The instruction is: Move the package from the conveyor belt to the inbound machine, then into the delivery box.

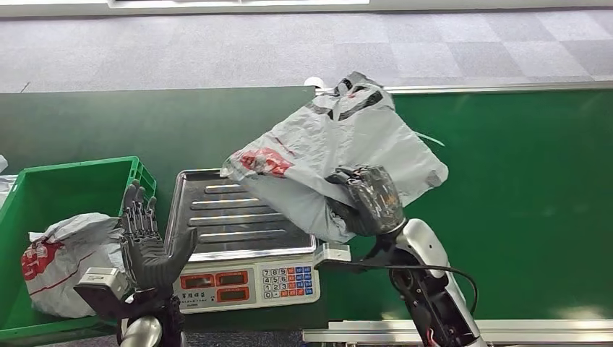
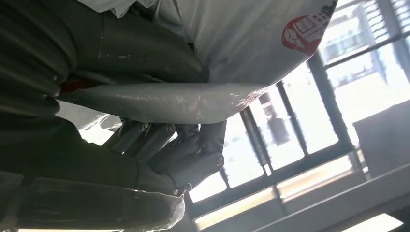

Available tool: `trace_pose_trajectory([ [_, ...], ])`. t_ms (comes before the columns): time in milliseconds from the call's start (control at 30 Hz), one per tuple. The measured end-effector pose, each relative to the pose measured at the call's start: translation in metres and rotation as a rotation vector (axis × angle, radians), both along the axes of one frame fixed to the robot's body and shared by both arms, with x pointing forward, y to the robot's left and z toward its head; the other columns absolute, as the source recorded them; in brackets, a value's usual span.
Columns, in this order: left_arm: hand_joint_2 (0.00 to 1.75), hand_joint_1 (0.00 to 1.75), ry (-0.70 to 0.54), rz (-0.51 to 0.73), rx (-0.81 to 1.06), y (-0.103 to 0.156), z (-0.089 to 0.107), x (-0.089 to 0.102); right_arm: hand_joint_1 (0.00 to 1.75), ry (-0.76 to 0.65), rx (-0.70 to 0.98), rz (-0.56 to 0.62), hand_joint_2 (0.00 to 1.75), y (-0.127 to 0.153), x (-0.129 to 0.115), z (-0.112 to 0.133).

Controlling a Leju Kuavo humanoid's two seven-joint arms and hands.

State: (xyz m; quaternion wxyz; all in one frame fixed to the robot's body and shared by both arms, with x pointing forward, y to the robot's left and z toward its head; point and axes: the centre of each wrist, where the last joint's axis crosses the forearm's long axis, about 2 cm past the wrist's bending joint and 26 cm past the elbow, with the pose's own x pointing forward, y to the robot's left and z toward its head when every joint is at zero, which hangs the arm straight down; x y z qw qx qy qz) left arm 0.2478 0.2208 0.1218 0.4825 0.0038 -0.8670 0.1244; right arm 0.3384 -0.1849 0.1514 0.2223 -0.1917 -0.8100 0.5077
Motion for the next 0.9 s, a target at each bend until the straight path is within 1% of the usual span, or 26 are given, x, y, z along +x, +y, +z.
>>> trace_pose_trajectory([
  [100,1.75,0.0,0.0,-0.008,0.001,-0.002,0.0,0.002,1.75,0.022,-0.071,0.067,1.75,0.017,0.003,-0.009],
  [300,1.75,0.0,0.008,-0.013,0.005,-0.003,-0.002,0.003,1.75,0.058,-0.142,0.116,1.75,0.026,0.007,-0.018],
  [400,1.75,0.0,0.011,-0.014,0.005,-0.003,-0.001,0.005,1.75,0.089,-0.192,0.175,1.75,0.037,0.01,-0.02],
  [533,1.75,0.0,0.016,-0.023,0.003,-0.005,0.001,0.008,1.75,0.162,-0.23,0.277,1.75,0.064,0.0,-0.032],
  [633,1.75,0.0,0.021,-0.032,0.002,-0.006,0.001,0.008,1.75,0.233,-0.233,0.334,1.75,0.078,-0.009,-0.041],
  [733,1.75,0.0,0.024,-0.037,0.002,-0.007,0.001,0.008,1.75,0.267,-0.24,0.363,1.75,0.086,-0.016,-0.047],
  [900,1.75,0.0,0.026,-0.041,0.004,-0.008,0.001,0.008,1.75,0.289,-0.252,0.381,1.75,0.09,-0.017,-0.05],
])
